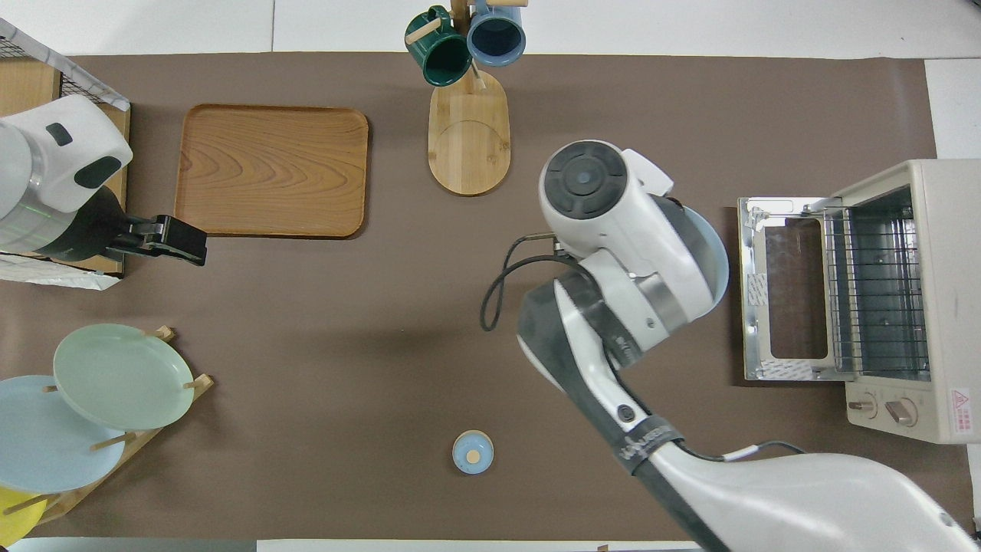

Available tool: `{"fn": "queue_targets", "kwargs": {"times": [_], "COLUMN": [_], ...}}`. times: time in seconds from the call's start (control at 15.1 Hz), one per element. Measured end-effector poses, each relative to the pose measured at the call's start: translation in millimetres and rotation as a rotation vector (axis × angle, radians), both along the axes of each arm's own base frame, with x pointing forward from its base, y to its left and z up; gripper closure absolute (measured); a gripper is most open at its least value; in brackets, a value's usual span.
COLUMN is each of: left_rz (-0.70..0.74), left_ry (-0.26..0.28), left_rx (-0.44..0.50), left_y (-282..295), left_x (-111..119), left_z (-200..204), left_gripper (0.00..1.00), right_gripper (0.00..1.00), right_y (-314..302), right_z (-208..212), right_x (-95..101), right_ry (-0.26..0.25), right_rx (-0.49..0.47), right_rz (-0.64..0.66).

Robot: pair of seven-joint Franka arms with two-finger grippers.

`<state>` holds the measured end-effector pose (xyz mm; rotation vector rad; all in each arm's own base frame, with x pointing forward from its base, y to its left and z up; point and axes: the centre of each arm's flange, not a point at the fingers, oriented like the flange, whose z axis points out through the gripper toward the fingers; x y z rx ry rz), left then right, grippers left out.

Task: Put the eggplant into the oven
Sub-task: 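Insert the eggplant into the open oven with the right gripper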

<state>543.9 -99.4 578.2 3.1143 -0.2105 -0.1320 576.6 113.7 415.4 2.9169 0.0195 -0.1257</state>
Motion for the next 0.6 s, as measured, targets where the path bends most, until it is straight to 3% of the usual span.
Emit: {"fn": "queue_targets", "kwargs": {"times": [0.33, 0.6], "left_rz": [0.002, 0.002], "left_ry": [-0.002, -0.010], "left_rx": [0.000, -0.001], "left_y": [1.0, 1.1], "left_x": [-0.1, -1.3], "left_z": [1.0, 5.1], "left_gripper": [0.00, 0.00], "right_gripper": [0.97, 0.97], "right_y": [-93.6, -114.3], "right_z": [-7.4, -29.9], "right_x": [-14.5, -23.9], "right_ry": [0.061, 0.029], "right_rx": [0.020, -0.008], "right_rz": [0.018, 0.046]}}
